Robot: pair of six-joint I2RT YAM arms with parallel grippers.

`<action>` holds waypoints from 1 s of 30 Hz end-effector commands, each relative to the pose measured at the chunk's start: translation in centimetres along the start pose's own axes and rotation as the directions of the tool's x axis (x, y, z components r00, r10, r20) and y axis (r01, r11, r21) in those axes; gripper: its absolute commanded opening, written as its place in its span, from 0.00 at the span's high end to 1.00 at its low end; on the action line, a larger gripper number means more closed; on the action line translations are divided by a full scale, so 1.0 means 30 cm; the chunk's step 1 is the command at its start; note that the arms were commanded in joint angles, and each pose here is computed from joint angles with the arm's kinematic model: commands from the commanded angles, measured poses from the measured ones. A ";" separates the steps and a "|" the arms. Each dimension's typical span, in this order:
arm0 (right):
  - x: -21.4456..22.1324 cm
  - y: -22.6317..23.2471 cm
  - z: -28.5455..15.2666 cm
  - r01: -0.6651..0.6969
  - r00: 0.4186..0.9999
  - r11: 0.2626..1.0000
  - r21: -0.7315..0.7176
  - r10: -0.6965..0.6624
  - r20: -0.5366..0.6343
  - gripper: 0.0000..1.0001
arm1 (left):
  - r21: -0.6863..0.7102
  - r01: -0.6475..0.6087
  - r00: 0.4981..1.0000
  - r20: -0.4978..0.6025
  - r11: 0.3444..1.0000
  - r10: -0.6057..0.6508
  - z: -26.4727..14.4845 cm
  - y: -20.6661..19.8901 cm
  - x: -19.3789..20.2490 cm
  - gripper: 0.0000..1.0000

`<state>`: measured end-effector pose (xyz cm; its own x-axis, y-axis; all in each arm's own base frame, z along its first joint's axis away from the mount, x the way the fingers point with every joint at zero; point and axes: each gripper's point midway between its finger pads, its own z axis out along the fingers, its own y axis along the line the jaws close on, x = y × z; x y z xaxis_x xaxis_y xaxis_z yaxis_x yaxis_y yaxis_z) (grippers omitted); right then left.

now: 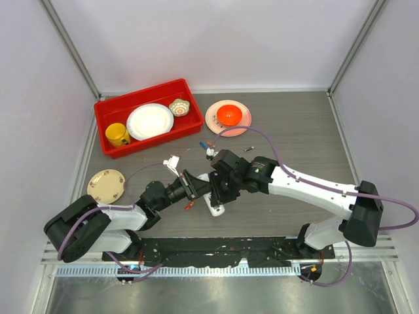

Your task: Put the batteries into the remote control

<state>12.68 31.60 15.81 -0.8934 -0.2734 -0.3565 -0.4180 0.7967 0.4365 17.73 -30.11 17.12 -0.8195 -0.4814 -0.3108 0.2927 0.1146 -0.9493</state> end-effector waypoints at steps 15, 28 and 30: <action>-0.332 0.073 0.005 0.000 0.936 0.999 -0.041 0.014 0.352 0.80 | 0.471 -0.036 0.995 -0.061 0.881 0.073 -0.053 -0.423 0.043 1.00; -0.239 0.041 0.041 0.017 0.970 0.999 -0.030 -0.009 0.243 0.73 | 0.421 -0.029 1.000 0.017 0.907 0.023 -0.050 -0.378 0.002 1.00; -0.234 0.038 0.039 0.019 0.971 0.999 -0.026 -0.012 0.239 0.72 | 0.416 -0.025 1.000 0.026 0.909 0.016 -0.049 -0.373 -0.004 1.00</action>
<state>14.72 32.24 16.18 -0.8812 -0.2422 -0.4060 -0.4172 0.8023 0.4269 18.16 -30.12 16.52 -0.8061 -0.5120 -0.2967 0.2633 0.1387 -0.9547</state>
